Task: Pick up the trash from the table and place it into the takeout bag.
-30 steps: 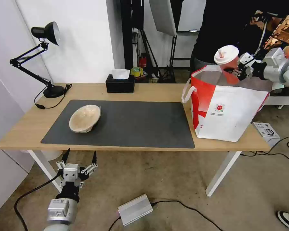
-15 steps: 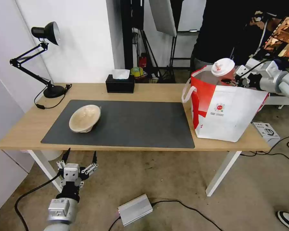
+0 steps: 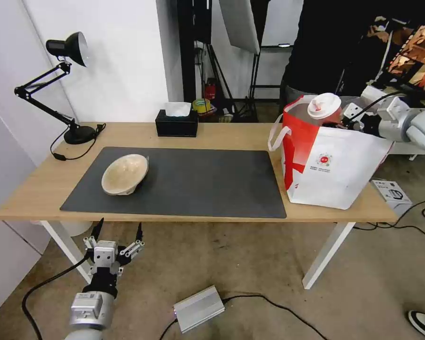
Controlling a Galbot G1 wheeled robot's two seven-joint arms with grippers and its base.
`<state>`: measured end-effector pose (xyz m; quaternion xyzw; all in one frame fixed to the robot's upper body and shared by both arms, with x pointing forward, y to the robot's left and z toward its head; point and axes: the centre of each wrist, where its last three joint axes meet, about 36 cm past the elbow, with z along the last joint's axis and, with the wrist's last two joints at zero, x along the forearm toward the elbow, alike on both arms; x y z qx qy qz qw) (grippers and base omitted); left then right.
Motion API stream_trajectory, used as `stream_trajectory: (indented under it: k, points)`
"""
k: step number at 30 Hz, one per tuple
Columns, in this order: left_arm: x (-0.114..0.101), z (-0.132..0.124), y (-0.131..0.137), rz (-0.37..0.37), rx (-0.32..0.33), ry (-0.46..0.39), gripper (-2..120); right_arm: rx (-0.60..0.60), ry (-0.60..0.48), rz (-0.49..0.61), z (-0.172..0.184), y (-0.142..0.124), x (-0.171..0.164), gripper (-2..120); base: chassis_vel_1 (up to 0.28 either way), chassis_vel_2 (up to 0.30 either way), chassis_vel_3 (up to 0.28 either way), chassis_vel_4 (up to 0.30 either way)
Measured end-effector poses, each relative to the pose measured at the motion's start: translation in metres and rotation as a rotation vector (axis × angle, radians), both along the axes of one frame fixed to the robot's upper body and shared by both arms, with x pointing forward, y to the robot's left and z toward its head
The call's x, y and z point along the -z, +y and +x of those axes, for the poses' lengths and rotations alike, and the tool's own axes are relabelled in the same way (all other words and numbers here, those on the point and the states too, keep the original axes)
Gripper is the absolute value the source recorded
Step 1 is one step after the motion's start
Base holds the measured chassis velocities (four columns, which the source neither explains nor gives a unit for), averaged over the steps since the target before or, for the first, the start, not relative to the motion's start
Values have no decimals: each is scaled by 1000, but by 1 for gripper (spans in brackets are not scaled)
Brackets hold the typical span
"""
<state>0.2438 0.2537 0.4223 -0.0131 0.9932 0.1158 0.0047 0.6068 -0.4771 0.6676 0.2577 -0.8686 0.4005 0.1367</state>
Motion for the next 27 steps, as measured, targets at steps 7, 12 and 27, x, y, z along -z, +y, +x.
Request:
stream_trajectory:
  k: [7,12,27]
  points:
    - [0,0,0,0,1,0,100,4,-10,-1,0,-2,-3,35,0,0,0,0]
    - [0,0,-1,0,2,-1,100,4,-20,-1,0,-2,-8,52,0,0,0,0]
    - [-2,-2,-2,-1,4,-3,100,-2,-62,9,-7,-4,-29,100,0,0,0,0]
